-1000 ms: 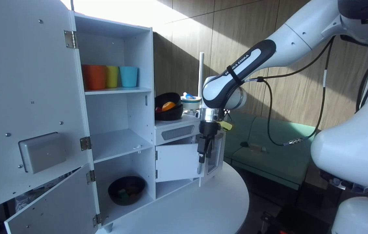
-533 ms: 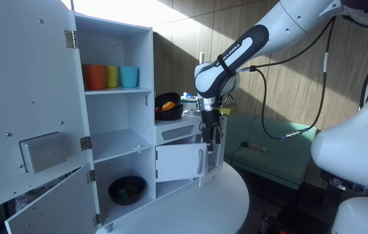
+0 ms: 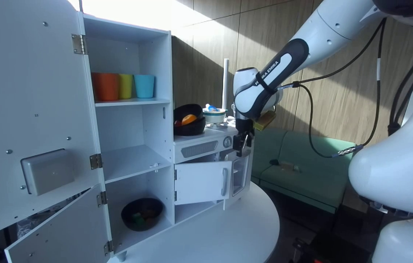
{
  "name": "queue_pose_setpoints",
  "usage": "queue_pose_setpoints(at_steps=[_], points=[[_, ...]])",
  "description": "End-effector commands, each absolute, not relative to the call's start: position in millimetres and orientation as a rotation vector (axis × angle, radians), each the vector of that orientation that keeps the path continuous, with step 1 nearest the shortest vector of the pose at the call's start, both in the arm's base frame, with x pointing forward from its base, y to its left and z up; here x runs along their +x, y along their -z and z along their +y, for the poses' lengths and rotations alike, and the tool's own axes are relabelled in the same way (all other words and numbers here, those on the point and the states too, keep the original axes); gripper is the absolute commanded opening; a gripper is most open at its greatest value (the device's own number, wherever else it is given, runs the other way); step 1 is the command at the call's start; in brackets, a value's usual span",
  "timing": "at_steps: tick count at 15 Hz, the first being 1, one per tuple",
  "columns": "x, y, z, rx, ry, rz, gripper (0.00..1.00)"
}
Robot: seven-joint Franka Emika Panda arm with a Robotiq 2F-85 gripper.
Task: Open all the cabinet doors of the toy kitchen
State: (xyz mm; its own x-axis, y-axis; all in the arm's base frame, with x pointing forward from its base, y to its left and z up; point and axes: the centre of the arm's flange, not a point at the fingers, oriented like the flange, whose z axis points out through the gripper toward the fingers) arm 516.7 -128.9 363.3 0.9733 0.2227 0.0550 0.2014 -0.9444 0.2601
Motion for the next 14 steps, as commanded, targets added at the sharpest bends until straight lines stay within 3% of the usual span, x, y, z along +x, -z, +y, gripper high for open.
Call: queue_pose_setpoints(at_steps=[1,9,14], points=[[538.6,-337.9,-121.3,2.818,-0.314,0.105,1.00],[547.4,-310.7,-96.6,2.733,-0.488,-0.172,1.00],[550.4,-299.1,-55.9,2.821,-0.433,-0.195,1.00]])
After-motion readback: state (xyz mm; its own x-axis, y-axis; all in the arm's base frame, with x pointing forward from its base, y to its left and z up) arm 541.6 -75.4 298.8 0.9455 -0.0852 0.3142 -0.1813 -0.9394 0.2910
